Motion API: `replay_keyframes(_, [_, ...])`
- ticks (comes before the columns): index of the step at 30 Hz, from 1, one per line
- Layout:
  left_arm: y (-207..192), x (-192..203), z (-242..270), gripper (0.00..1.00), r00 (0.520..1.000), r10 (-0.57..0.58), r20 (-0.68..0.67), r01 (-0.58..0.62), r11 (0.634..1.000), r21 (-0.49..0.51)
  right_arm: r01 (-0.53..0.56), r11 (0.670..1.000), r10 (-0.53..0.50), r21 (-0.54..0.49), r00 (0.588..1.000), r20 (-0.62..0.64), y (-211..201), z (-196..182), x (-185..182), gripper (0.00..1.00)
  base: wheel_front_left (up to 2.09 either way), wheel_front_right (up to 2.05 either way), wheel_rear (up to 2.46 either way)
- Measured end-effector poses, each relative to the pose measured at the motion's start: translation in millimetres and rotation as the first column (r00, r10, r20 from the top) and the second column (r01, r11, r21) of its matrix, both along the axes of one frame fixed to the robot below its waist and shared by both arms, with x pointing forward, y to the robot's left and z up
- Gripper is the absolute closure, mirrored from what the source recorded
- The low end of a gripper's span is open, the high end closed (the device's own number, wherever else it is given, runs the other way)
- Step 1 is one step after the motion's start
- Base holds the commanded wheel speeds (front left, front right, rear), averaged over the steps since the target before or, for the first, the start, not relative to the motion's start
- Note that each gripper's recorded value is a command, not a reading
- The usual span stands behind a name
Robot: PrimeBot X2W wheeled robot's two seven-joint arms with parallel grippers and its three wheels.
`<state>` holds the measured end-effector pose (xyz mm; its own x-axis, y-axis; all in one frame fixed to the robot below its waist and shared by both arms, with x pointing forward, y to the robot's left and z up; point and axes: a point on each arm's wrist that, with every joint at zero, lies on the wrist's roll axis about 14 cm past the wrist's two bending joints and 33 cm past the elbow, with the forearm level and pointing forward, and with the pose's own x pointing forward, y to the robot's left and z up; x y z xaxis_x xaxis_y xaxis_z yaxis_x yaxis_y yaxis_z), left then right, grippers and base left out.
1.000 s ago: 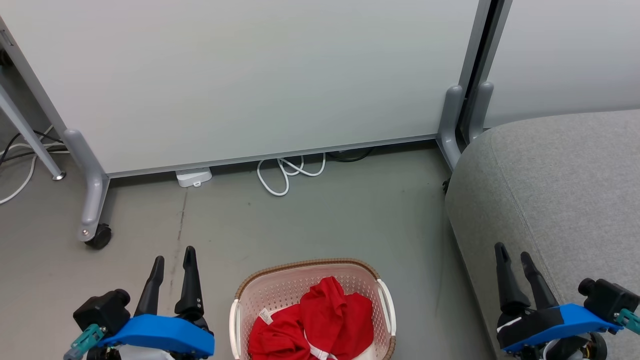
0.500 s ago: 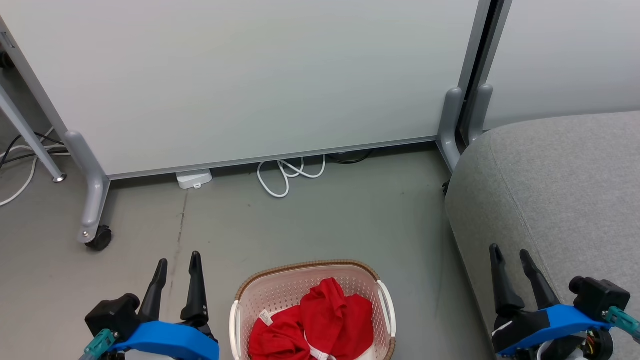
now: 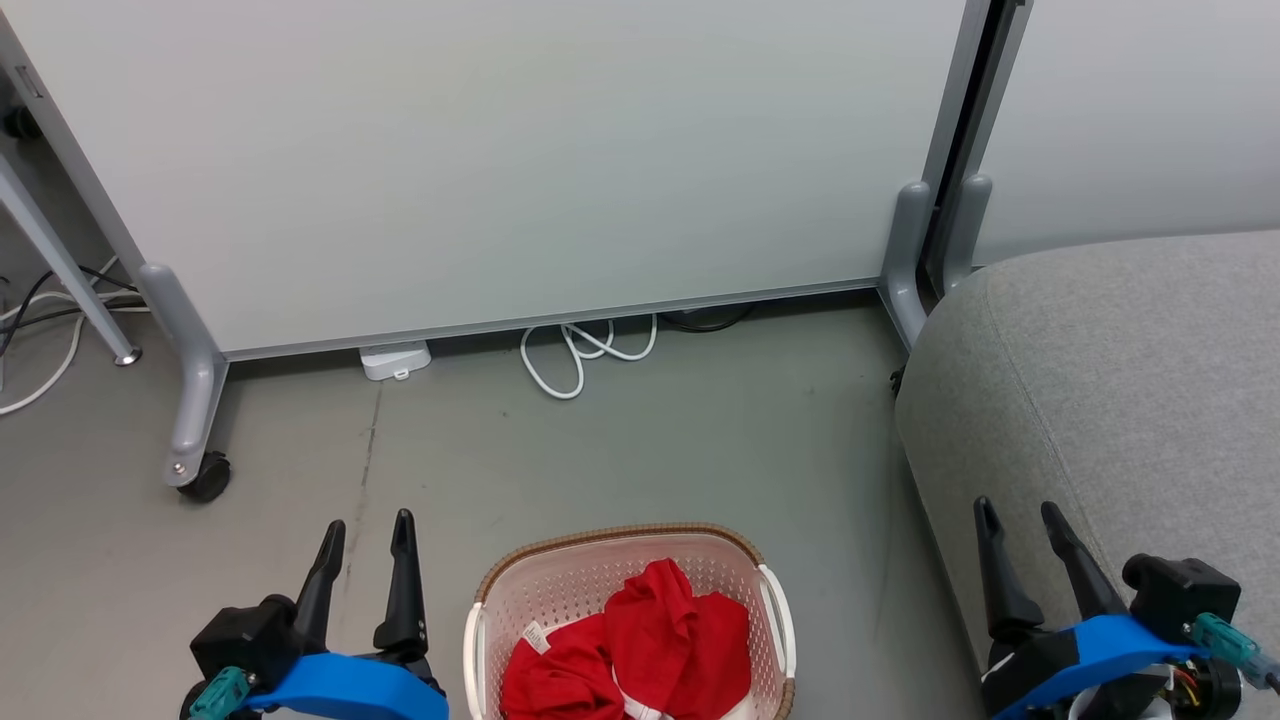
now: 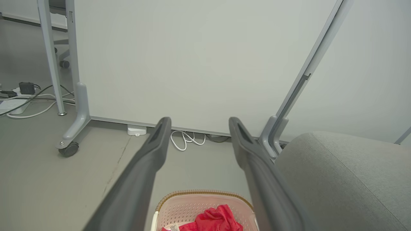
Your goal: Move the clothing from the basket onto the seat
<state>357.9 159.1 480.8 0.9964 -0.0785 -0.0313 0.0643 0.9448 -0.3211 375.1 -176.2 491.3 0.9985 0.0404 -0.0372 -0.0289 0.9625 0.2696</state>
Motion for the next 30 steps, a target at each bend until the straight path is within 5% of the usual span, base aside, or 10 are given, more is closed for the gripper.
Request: replay_keyframes(30, [-4.3, -5.5, 0.3, 0.0, 0.999, -0.027, 0.045, 0.024, 0.996, 0.086, -0.035, 0.978, 0.043, -0.205, 0.999, 0.032, 5.1, 3.2, -1.1, 0.0, 0.0, 0.0, 0.0])
